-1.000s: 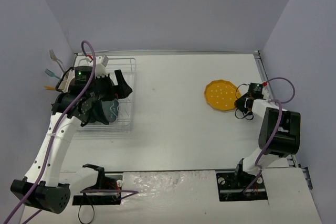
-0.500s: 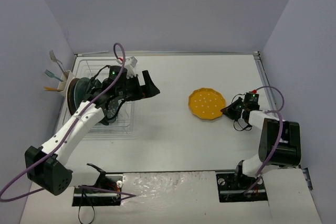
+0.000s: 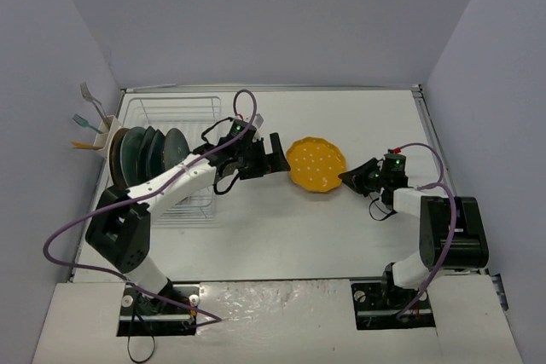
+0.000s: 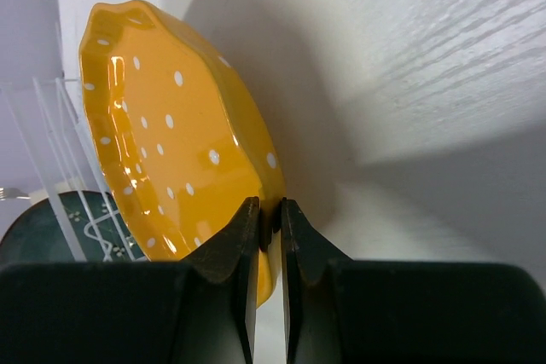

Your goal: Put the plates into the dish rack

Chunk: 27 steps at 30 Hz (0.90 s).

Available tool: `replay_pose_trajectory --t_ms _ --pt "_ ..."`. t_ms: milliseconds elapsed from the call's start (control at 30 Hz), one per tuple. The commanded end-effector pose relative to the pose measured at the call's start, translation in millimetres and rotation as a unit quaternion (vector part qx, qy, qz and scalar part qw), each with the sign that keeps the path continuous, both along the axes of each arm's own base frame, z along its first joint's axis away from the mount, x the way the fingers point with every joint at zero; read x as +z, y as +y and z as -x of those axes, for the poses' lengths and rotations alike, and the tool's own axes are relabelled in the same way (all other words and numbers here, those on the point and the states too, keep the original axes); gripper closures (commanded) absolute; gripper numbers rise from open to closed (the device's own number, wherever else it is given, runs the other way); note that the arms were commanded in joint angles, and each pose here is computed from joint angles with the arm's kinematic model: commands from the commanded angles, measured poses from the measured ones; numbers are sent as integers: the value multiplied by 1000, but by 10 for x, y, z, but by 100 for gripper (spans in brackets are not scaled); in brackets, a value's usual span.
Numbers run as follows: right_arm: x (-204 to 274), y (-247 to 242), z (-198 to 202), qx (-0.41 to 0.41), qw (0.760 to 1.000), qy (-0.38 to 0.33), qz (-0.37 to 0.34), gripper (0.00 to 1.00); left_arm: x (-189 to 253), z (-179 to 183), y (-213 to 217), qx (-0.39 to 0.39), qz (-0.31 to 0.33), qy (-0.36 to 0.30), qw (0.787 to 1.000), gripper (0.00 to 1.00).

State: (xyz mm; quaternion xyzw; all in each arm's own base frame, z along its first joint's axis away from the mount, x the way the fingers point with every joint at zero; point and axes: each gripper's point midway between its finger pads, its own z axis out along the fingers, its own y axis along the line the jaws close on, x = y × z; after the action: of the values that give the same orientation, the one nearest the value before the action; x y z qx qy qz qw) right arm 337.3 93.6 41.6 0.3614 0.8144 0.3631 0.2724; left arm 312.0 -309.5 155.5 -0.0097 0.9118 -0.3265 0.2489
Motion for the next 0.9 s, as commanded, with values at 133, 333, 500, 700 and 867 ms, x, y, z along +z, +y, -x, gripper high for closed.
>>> replay_pose_trajectory --t_ms 133,333,500,700,867 --pt "880 291 -336 40 984 -151 -84 100 319 -361 -346 18 56 -38 998 3" --pt "981 356 -318 52 979 -165 -106 100 323 -512 -475 23 65 -34 997 3" --pt "1061 384 -295 58 976 -173 -120 100 393 -621 -554 34 85 -41 995 4" --pt "1132 417 -246 65 972 -181 -135 100 435 -684 -623 46 110 -41 992 16" --pt "1180 438 -215 69 969 -186 -146 100 506 -707 -653 47 124 -49 990 38"
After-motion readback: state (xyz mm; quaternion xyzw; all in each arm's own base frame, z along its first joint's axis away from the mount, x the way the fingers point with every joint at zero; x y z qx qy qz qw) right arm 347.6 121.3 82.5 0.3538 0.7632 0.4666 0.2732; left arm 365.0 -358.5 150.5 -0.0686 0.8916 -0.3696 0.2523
